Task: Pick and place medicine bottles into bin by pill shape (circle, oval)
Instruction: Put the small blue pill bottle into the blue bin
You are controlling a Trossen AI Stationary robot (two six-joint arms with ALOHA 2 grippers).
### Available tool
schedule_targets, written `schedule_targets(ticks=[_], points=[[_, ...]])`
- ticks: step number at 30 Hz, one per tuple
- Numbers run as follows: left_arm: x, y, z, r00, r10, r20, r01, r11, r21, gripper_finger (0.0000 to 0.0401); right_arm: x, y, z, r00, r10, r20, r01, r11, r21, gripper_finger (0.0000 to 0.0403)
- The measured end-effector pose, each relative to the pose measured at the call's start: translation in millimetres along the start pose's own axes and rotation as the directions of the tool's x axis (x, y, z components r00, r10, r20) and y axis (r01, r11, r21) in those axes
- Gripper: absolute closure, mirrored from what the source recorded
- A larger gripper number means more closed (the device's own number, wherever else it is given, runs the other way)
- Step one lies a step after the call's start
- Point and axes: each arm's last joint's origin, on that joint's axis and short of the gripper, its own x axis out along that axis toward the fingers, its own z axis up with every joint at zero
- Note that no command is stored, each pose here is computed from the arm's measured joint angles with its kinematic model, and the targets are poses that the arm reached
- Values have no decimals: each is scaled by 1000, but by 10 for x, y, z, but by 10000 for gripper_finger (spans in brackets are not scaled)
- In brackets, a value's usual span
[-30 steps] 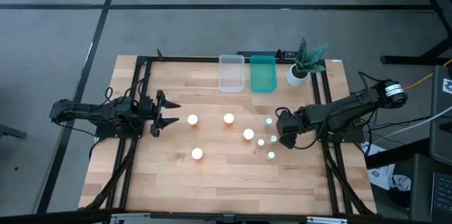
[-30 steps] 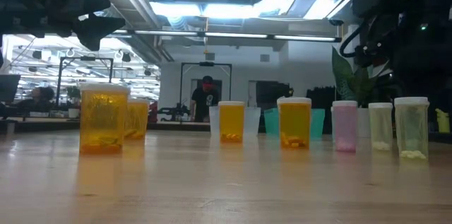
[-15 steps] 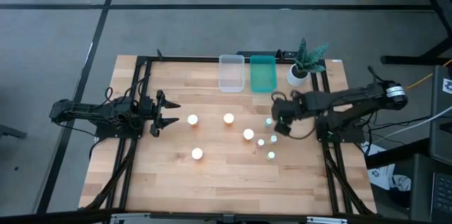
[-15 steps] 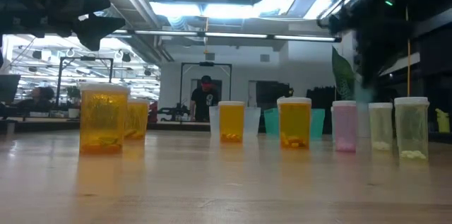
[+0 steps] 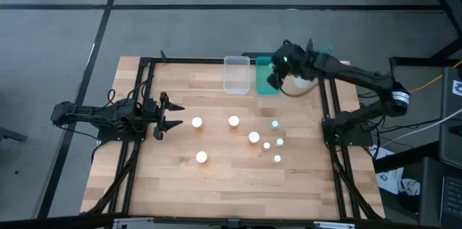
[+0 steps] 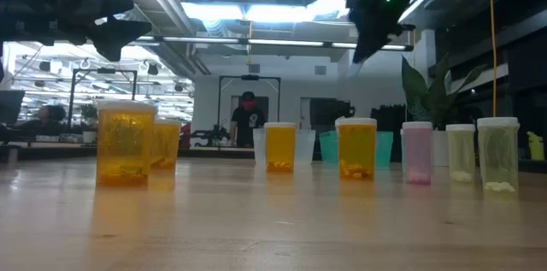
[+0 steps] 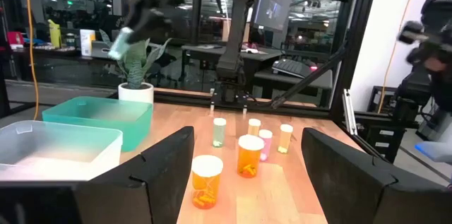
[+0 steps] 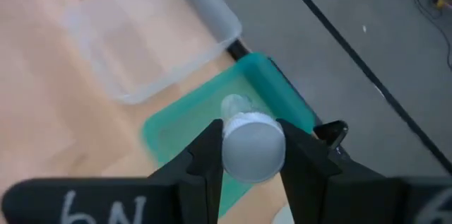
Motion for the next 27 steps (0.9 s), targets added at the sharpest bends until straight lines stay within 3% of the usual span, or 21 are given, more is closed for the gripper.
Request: schedule_targets(ticks=[12,21,27], points=[[0,0,1,1000,0,0,0,1000,-6,147,1176,-362,-37,953,79,-292,-76,997,23,283],[0,0,0,1000,0,0,0,1000,25,147,1503,-342,6,946,83,-314,-93,996,-16,289],[0,0,-1,1000,0,-1,0,1000,24,147,1661,-294,-42,927,173,-334,-180,984,9,279]])
